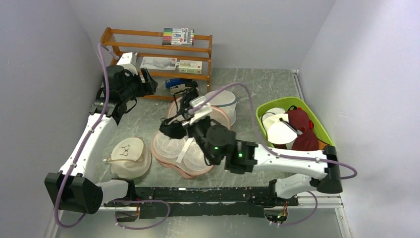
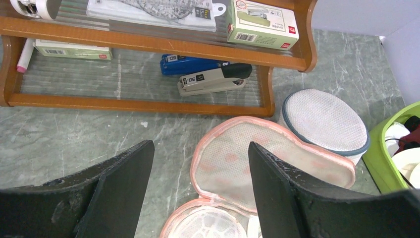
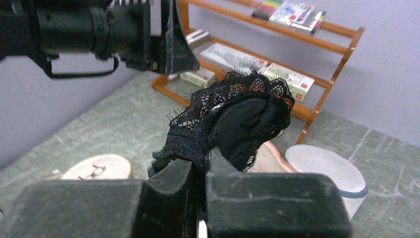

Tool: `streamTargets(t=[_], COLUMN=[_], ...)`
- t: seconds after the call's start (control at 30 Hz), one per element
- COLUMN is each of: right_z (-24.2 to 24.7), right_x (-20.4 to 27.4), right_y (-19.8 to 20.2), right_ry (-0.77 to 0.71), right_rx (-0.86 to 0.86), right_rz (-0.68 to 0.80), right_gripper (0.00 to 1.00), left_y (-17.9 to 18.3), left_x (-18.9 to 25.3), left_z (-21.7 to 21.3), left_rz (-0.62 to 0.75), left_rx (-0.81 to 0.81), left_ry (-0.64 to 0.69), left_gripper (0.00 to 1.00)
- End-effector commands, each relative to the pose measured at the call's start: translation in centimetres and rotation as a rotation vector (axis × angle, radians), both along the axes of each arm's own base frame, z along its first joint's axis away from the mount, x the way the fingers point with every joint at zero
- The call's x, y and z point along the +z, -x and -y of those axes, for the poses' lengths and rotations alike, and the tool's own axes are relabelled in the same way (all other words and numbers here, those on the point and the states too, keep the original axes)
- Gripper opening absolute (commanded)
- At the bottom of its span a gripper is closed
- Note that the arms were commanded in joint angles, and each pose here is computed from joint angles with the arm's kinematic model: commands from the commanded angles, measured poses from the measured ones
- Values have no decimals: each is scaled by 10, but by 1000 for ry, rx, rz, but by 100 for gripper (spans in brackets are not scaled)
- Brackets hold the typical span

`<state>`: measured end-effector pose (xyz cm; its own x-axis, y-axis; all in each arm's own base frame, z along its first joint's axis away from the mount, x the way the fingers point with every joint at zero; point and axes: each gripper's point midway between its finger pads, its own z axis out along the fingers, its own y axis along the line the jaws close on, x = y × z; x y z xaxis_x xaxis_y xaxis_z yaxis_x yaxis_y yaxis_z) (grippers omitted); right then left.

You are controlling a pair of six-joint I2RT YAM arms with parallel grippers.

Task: Unzip the laundry bag and remove the bra

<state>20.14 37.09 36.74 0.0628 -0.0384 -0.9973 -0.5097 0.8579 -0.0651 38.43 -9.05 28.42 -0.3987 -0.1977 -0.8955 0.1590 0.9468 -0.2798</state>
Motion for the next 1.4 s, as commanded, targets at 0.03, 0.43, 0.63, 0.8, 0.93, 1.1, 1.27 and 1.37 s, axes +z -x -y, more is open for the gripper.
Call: streamTargets(t=[0.03, 0.43, 0.63, 0.8, 0.93, 1.1, 1.27, 1.37], right_z=[38, 180, 280, 347, 371, 397, 431, 442], right_x=[39, 16, 22, 23, 20, 3, -52, -88], right_y=[1, -24, -31, -22, -29, -63, -84, -86], right_ry=[-190, -120, -256, -342, -273, -182, -230, -275], right_rx=[-35, -478, -694, -893, -1033, -1268, -1441, -1498], right_rz=[50, 55, 54, 113, 149, 99, -70, -129], right_gripper=[0, 0, 0, 0, 0, 0, 0, 0], left_y=[1, 3, 5, 4, 4, 6, 5, 6], left_x=[19, 23, 25, 24, 24, 26, 24, 26], left_z=[1, 7, 8, 10, 12, 12, 11, 14], left_rz=[60, 64, 68, 64, 58, 68, 62, 65], left_rx=[-8, -39, -41, -51, -64, -60, -56, -71], left_ry=[-6, 15, 19, 22, 27, 27, 23, 28], left_gripper=[81, 81, 82, 81, 81, 81, 81, 81])
